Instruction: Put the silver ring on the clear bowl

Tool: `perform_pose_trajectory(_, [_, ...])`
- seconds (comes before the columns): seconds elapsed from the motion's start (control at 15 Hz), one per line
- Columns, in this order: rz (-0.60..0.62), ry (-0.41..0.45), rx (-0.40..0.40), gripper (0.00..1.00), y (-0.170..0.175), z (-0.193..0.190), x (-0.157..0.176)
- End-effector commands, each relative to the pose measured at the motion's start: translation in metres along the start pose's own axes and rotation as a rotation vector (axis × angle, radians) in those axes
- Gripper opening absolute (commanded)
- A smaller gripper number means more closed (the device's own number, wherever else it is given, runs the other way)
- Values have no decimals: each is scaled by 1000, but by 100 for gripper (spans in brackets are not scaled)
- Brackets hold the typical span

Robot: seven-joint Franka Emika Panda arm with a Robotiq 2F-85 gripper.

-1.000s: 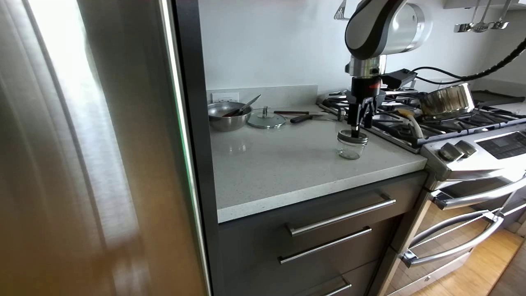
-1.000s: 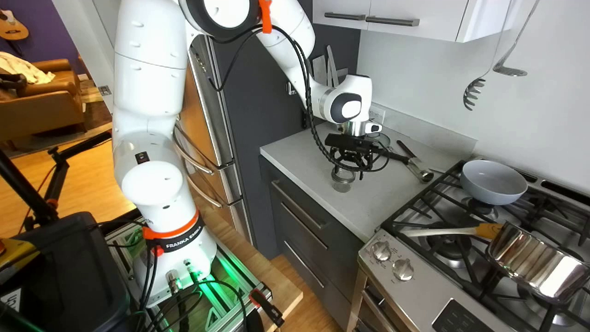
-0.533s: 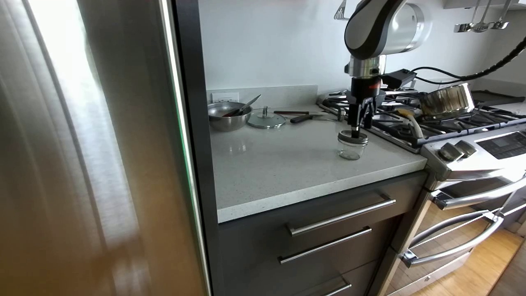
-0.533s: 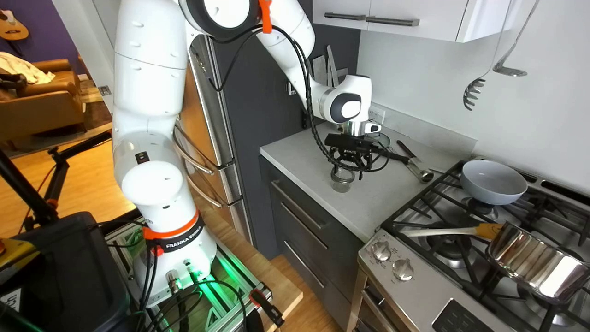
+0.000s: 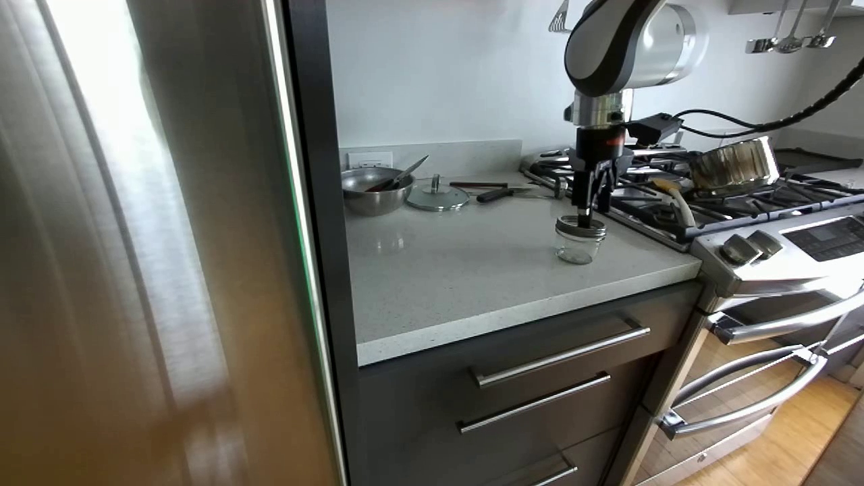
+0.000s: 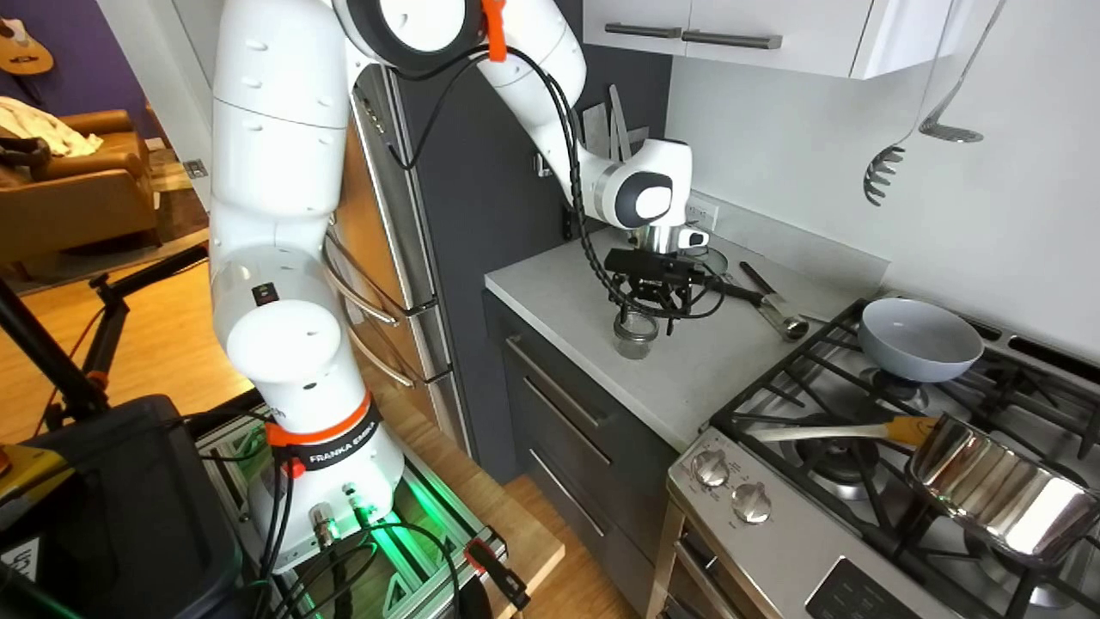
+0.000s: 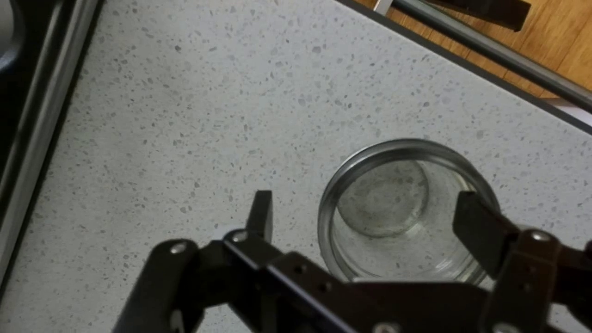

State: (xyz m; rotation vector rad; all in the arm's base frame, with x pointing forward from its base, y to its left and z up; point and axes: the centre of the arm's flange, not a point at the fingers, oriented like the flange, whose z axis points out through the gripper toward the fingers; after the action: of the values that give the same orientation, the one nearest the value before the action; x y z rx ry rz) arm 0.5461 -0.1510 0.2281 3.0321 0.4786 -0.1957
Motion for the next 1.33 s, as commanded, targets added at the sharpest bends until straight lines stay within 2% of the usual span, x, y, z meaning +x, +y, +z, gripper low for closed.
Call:
perform_pose_trajectory(0.0, [-15, 14, 2, 100, -4, -5, -8])
perform_pose_trajectory(1.27, [-65, -19, 6, 100, -14, 4, 3])
